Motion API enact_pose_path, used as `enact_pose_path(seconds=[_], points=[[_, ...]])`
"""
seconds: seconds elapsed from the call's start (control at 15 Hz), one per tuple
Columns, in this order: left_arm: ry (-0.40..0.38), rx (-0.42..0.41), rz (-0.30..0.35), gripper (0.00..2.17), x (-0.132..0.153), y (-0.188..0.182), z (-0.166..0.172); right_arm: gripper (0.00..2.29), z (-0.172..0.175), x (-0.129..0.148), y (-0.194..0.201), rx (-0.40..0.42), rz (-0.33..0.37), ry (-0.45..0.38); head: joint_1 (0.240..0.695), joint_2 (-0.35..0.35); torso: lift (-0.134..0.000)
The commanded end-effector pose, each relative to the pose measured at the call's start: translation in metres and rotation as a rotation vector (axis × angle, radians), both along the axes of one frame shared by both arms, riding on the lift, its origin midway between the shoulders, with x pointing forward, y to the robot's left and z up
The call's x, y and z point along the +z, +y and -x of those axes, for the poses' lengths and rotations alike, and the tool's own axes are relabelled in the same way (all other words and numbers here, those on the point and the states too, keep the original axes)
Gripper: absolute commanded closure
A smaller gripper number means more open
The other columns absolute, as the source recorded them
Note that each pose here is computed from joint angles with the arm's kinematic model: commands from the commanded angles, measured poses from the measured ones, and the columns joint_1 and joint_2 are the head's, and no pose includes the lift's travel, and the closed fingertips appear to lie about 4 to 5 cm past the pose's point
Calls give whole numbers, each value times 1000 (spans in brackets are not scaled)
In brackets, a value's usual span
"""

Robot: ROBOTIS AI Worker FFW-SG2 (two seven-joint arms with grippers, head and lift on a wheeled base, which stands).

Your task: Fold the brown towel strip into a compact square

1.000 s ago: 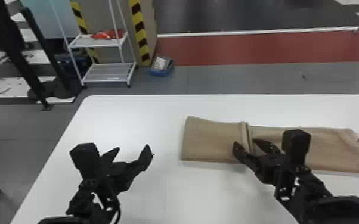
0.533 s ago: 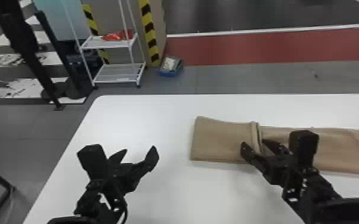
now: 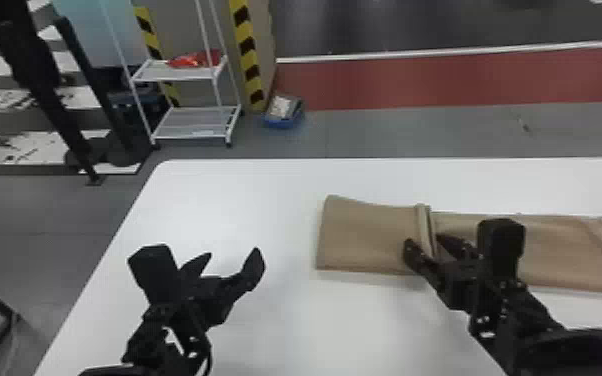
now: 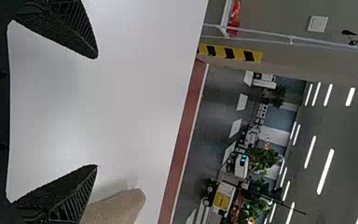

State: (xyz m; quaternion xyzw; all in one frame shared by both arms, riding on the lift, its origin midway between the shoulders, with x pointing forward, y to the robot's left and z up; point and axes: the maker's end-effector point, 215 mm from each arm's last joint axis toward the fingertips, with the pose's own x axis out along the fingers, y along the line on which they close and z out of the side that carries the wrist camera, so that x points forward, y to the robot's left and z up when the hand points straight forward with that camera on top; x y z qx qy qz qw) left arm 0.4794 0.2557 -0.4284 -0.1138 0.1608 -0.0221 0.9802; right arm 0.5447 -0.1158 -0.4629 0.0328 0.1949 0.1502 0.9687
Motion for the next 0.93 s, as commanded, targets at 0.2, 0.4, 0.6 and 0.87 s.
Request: enact_pose_path(seconds=[0.2,0.4,0.6,0.87], points=[[-1,-1,-3,33,0,-1,0,677,2,2,-8,-13,-19,0,695,146,-116],[-4,-2,-3,33,2,-1,0,741,3,11,-3,-4,-32,-16,695,143,-116],[-3,-3,-7,33,2,-1,4,934,4,7,-5,-2,-42,3,695,146,-116],[0,-2,-8,33,1,0,6,930,4,9,-5,-4,-49,0,695,146,-116]])
